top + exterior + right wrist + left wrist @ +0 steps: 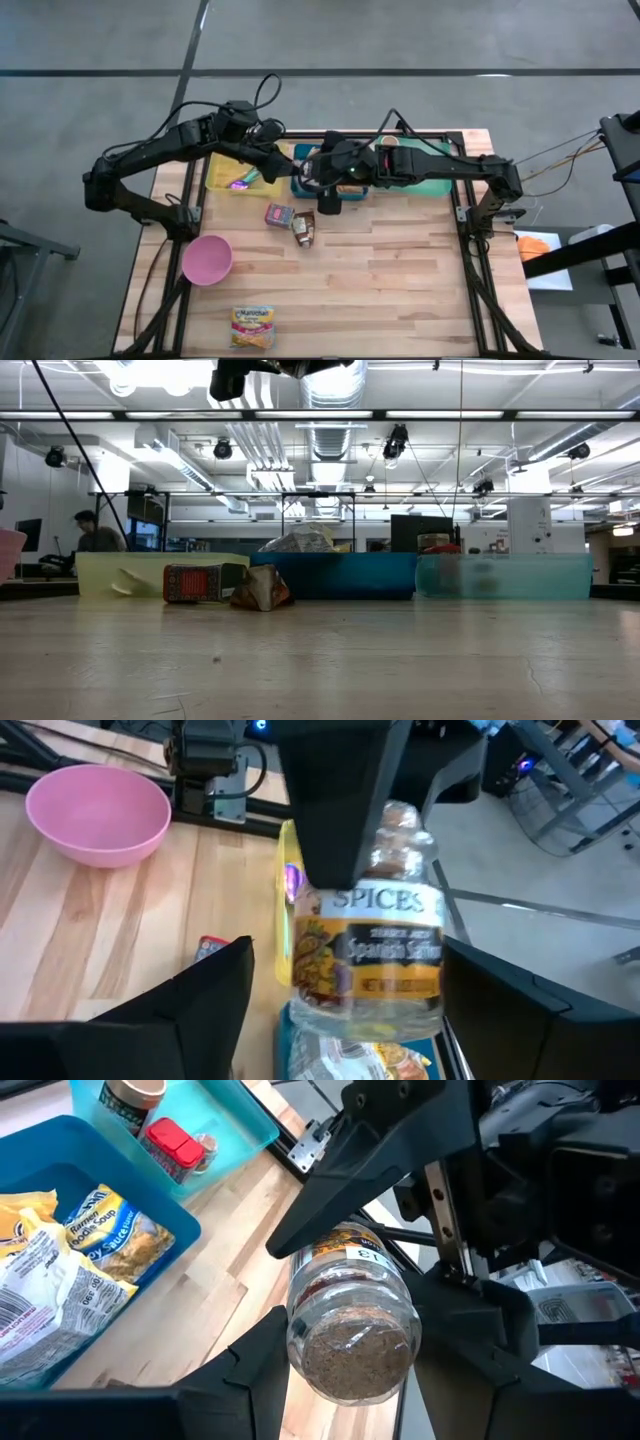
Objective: Pick & Place Food Item
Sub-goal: Put the brown seasoning bottle into the light green bin
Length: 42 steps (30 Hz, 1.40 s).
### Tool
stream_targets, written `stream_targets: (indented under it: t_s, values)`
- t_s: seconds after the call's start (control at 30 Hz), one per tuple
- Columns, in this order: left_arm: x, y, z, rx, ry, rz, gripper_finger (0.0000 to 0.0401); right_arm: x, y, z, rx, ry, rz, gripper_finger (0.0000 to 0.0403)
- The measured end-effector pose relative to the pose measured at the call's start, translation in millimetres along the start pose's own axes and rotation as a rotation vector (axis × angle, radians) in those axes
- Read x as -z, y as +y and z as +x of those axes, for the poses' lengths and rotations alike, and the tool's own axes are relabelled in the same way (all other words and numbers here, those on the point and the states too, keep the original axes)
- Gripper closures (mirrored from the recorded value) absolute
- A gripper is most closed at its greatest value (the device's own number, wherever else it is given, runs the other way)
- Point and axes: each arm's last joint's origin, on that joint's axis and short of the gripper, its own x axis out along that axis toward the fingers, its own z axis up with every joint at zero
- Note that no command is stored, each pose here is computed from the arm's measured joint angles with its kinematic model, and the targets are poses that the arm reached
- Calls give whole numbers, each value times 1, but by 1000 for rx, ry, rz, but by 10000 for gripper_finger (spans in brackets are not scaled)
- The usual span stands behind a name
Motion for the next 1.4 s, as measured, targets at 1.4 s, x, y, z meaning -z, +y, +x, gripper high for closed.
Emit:
stream_targets:
  t_s: [1.4]
  values:
    - [0, 3, 3, -42, -6, -23, 225, 2, 2, 6, 25, 18, -37, 216]
